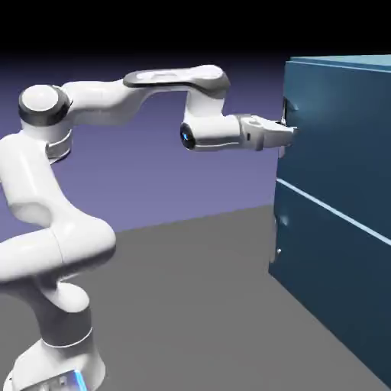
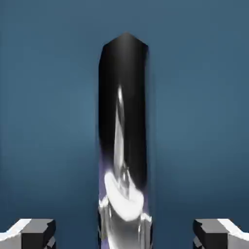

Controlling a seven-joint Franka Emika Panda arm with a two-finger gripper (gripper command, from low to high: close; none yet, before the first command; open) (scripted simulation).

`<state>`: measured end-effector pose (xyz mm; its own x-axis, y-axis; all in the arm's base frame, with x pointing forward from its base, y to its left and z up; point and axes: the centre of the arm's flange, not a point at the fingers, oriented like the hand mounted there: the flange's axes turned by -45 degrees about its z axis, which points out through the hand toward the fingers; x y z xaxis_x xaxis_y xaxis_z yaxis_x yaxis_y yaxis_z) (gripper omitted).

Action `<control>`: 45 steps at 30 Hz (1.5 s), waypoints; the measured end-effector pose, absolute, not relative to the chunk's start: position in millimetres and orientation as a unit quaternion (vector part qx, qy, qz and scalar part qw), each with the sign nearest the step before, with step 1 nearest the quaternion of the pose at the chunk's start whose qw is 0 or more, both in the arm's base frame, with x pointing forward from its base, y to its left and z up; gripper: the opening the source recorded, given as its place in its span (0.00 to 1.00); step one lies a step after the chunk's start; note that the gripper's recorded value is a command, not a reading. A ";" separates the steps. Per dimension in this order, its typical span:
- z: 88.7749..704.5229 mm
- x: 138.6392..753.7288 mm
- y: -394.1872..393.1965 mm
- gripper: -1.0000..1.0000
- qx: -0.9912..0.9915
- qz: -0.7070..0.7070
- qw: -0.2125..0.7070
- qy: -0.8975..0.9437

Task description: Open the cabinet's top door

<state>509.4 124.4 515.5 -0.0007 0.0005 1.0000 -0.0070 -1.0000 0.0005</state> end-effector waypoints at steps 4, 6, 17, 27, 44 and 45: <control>515.5 485.3 116.8 0.00 0.707 0.707 -0.015 0.015; 515.5 475.0 113.1 0.00 0.706 0.707 -0.022 0.023; 515.5 434.9 96.2 0.00 0.705 0.705 -0.052 0.054; 515.4 408.4 82.8 0.00 0.703 0.704 -0.073 0.073; 515.2 322.3 24.0 0.00 0.692 0.692 -0.144 0.145; 515.2 317.0 19.4 0.00 0.691 0.691 -0.149 0.149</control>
